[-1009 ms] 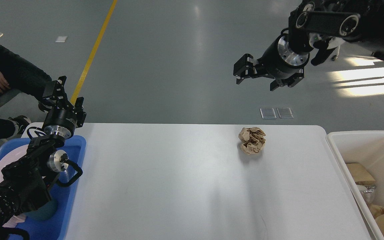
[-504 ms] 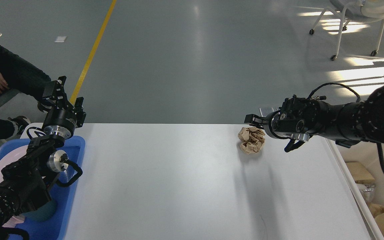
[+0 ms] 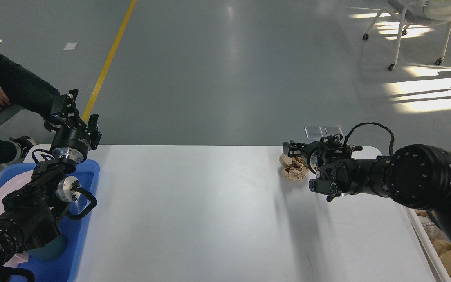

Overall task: Tidy desktop
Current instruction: 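Grasp the crumpled brown paper with the right gripper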

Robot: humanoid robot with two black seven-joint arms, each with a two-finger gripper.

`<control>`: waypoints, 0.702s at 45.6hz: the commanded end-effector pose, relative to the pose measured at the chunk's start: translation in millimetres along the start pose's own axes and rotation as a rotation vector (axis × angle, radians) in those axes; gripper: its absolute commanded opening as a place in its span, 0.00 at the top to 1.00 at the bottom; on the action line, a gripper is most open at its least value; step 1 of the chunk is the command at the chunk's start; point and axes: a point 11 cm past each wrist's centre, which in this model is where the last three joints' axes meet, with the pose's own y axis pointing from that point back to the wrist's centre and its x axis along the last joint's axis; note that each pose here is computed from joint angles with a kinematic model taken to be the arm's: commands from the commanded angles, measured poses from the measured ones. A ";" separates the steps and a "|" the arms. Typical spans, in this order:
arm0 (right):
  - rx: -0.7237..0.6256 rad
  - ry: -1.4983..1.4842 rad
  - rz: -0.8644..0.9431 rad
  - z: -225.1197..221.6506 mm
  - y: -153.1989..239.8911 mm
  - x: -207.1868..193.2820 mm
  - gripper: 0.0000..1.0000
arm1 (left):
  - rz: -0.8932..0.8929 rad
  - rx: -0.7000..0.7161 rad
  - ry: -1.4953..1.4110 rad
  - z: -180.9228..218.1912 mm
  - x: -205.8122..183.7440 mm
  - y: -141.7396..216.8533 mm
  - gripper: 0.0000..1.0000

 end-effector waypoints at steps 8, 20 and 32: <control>0.025 -0.012 0.080 -12.6 -0.2 -11.1 0.02 | 0.000 0.000 0.000 0.0 0.0 0.0 0.03; 0.061 0.039 0.128 -21.8 -3.1 -18.7 0.02 | 0.000 0.000 0.000 0.0 0.0 0.0 0.03; 0.100 0.067 0.199 -35.6 -4.6 -35.7 0.08 | 0.000 0.000 0.000 0.0 0.0 0.0 0.03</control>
